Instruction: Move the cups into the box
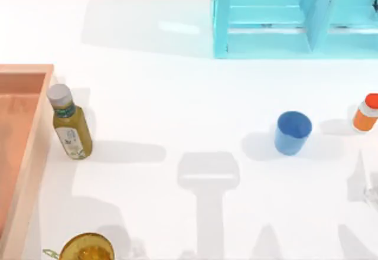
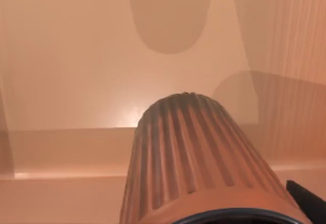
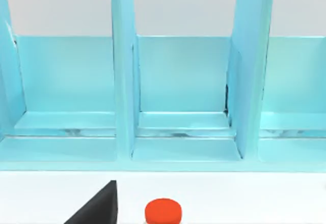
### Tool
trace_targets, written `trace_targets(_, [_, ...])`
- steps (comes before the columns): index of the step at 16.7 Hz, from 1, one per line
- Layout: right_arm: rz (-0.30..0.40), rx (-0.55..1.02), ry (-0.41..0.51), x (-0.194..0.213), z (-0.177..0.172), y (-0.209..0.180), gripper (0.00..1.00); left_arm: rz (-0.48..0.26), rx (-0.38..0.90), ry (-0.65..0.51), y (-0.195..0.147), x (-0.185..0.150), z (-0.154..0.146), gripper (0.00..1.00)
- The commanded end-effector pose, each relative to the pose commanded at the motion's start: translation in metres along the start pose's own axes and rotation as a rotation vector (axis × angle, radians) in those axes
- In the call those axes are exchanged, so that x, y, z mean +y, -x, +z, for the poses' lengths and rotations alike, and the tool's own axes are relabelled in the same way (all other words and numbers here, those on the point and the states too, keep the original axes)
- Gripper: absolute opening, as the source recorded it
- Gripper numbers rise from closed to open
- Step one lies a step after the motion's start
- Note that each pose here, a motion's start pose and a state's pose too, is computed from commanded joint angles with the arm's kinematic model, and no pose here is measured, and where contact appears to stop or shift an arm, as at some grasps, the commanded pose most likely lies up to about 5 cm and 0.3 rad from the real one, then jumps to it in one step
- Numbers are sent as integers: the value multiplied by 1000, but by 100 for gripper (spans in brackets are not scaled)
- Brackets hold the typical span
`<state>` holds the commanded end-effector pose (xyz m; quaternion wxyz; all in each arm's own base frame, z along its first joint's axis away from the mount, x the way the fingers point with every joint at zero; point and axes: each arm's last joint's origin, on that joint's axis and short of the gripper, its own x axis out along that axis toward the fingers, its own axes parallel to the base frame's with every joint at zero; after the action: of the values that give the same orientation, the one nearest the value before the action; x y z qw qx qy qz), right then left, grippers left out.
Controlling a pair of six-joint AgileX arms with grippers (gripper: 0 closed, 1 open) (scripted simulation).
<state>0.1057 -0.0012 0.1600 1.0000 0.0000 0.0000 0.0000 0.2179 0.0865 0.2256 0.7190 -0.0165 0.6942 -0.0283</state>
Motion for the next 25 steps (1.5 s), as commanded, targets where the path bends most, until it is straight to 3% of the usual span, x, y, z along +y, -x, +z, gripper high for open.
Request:
trace_targets(2, [0,0,0,0,0,0,100,0,0,0,0,0,0,0])
trace_targets(15, [0,0,0,0,0,0,100,0,0,0,0,0,0,98])
trace_targets(25, [0,0,0,0,0,0,100,0,0,-1,1,0,0,100])
